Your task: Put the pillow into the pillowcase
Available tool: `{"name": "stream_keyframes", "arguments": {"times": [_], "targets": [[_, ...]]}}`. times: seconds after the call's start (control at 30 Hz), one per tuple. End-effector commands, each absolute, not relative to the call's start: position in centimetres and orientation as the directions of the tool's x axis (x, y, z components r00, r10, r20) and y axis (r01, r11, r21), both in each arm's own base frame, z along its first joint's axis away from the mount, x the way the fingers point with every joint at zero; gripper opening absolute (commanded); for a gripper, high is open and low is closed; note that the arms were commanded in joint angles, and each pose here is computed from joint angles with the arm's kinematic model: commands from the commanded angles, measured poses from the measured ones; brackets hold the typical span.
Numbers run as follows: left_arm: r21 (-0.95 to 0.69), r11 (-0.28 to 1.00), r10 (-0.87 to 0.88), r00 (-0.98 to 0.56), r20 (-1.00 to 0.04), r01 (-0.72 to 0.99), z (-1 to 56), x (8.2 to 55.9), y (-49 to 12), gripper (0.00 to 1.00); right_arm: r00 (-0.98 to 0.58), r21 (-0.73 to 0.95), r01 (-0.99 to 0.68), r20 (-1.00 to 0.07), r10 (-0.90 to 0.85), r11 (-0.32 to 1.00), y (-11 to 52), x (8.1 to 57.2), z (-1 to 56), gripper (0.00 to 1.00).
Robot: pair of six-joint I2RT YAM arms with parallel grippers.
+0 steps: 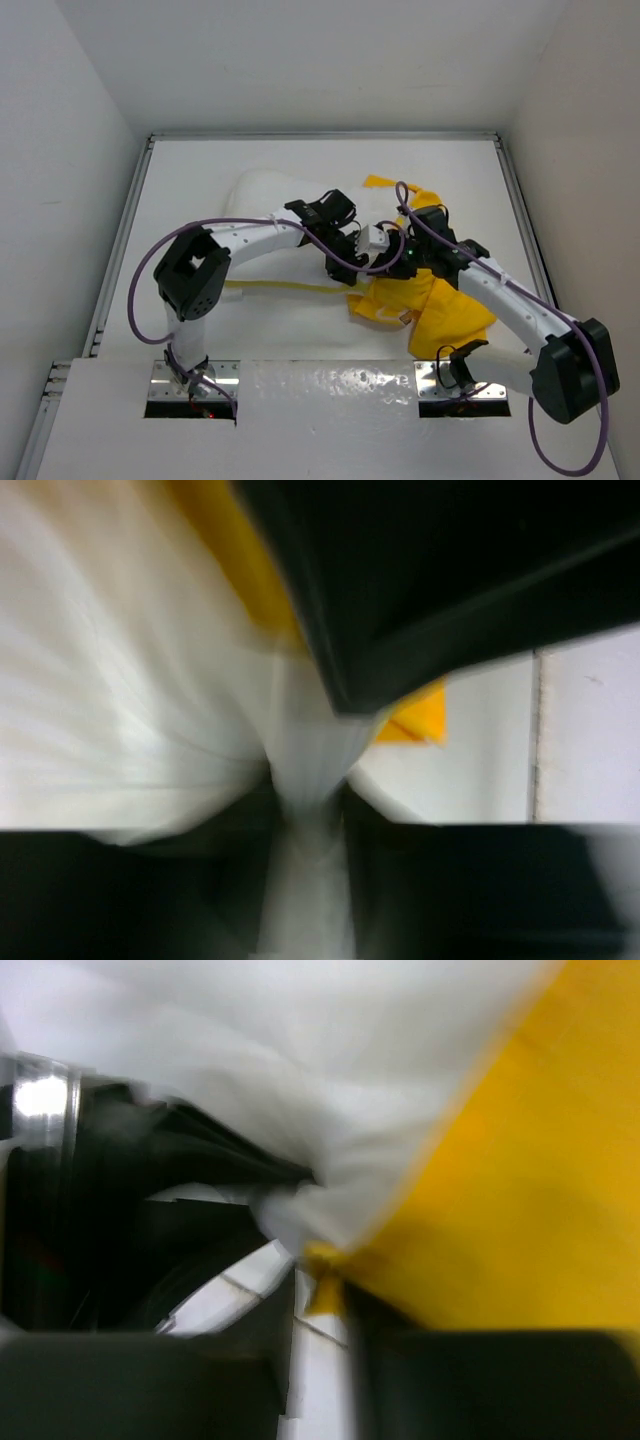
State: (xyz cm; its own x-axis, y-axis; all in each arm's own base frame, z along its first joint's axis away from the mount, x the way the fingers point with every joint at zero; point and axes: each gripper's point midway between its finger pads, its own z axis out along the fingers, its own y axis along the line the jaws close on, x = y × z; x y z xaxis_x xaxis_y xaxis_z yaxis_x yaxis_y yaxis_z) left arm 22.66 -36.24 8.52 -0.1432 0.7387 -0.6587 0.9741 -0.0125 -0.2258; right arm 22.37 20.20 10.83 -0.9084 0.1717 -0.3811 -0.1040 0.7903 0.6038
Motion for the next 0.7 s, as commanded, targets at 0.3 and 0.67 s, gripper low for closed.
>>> {"name": "stream_keyframes", "arguments": {"times": [0.3,0.67], "targets": [[-0.111,-0.062,0.626,-0.048,-0.778,0.992,19.1,25.7,-32.7,1.0,-0.774,0.315,-0.061,-0.614,0.154,0.947,12.9,26.3,18.1,0.98],[-0.169,0.738,0.286,-0.531,-0.798,0.653,22.0,46.2,-19.3,0.36,-0.699,0.111,0.316,-0.644,0.311,0.942,4.3,39.9,17.1,0.88]]}}
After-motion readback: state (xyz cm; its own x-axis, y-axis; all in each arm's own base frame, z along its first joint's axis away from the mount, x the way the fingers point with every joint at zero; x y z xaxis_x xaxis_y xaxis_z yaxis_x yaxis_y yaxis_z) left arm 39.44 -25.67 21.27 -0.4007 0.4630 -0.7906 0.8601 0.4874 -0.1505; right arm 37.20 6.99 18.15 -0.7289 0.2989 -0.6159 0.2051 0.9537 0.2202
